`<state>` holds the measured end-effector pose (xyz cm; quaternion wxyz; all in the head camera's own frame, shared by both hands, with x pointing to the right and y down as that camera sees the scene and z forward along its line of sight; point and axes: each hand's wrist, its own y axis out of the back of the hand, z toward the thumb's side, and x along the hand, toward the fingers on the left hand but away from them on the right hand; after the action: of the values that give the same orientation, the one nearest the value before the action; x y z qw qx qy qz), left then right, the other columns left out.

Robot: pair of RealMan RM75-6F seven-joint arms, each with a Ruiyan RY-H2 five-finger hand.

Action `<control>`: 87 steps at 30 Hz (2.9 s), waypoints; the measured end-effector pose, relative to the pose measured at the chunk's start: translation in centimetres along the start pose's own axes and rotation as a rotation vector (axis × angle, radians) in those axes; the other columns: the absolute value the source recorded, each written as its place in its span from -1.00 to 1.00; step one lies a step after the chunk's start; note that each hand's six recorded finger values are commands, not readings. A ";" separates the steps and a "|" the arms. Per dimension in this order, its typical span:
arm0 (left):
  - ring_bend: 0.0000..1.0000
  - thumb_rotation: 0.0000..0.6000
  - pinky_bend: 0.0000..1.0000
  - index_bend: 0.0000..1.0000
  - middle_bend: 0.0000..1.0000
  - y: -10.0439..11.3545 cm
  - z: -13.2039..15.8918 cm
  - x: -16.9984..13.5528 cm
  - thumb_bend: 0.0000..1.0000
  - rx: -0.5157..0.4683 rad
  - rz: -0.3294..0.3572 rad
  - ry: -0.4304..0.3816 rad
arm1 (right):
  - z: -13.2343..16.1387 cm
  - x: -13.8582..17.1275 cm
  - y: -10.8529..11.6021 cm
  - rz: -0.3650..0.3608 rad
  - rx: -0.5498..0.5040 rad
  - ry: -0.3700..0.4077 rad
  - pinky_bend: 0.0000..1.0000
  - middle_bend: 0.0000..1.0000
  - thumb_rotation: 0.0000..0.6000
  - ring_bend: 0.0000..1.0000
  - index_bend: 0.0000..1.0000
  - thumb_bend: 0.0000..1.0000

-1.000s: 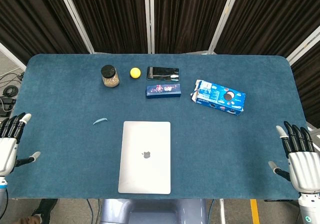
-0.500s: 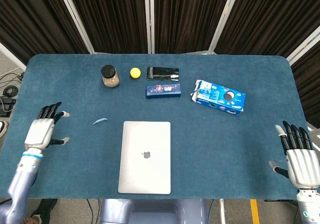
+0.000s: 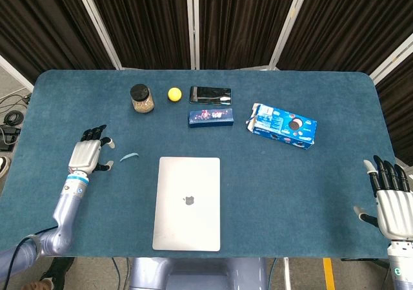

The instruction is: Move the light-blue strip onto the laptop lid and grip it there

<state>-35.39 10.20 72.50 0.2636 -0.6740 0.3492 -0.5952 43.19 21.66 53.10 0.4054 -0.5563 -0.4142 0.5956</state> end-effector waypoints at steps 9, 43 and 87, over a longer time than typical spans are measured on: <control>-1.00 1.00 -1.00 -0.12 -1.00 -2.1 0.5 1.5 -0.31 -0.008 -0.047 0.019 | -0.3 -0.1 -0.2 0.008 0.003 -0.010 -1.00 -1.00 1.00 -1.00 -0.92 -1.00; -1.00 1.00 -1.00 -0.08 -1.00 -2.8 2.1 1.7 -0.26 -0.041 -0.040 0.007 | -0.8 -0.3 -0.2 0.012 -0.005 -0.020 -1.00 -1.00 1.00 -1.00 -0.93 -1.00; -1.00 1.00 -1.00 -0.04 -1.00 -5.1 6.0 1.2 -0.15 0.028 -0.071 -0.119 | -0.9 -0.4 -0.1 0.018 -0.018 -0.025 -1.00 -1.00 1.00 -1.00 -0.92 -1.00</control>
<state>-28.60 12.12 76.27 0.2719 -0.7163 0.3003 -0.5681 44.13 21.38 53.27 0.3901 -0.5561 -0.4195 0.6022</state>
